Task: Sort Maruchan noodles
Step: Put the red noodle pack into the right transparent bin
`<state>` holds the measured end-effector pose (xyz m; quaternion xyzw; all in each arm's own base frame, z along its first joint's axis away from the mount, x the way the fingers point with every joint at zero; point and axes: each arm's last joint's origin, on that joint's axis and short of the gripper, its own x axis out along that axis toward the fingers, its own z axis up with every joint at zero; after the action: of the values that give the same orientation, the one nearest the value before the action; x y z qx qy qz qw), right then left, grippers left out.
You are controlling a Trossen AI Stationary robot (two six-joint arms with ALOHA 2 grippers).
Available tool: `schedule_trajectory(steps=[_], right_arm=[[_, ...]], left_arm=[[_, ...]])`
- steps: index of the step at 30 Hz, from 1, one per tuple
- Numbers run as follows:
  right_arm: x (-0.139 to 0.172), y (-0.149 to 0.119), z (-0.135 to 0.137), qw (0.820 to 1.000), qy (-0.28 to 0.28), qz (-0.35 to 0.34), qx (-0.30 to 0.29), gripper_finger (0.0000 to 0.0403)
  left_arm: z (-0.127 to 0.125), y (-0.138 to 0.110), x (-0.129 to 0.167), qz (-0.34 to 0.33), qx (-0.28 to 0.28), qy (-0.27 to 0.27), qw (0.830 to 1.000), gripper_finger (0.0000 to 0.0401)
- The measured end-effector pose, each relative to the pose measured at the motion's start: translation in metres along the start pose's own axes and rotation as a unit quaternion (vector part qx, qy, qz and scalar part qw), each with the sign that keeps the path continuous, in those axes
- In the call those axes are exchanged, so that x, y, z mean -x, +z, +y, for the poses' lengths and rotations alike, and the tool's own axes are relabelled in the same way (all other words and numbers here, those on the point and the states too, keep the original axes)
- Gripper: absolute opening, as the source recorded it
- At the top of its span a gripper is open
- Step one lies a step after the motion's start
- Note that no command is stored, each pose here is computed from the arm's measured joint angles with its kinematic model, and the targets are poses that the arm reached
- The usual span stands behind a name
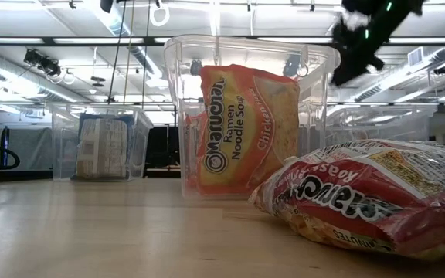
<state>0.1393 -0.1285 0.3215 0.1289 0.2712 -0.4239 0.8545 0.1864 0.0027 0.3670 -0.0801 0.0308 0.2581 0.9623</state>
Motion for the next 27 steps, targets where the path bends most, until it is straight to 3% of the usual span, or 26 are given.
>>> schedule_trajectory(steps=[4,9,15,19,22,27], right_arm=[[0.029,0.005,0.036,0.978,0.207,-0.005,-0.037,0.0165],[0.052,-0.019,0.087,0.943,0.323,0.083,-0.023,0.0162],[0.081,-0.065,0.153,0.894,0.395,0.207,0.032,0.0158],[0.099,-0.108,0.180,0.860,0.382,0.328,0.083,0.0158],[0.111,-0.139,0.197,0.822,0.378,0.403,0.139,0.0158],[0.121,-0.183,0.219,0.740,0.373,0.521,0.202,0.0158]], left_arm=[[-0.004,0.001,0.000,0.005,0.001,-0.062,0.998,0.0149],[-0.005,0.001,0.000,0.011,0.015,-0.088,0.996,0.0149],[-0.020,-0.017,0.004,0.100,0.030,-0.161,0.981,0.0149],[-0.035,-0.032,0.013,0.162,0.042,-0.194,0.967,0.0149],[-0.050,-0.041,0.020,0.194,0.046,-0.219,0.955,0.0149],[-0.073,-0.055,0.034,0.232,0.039,-0.252,0.939,0.0149]])
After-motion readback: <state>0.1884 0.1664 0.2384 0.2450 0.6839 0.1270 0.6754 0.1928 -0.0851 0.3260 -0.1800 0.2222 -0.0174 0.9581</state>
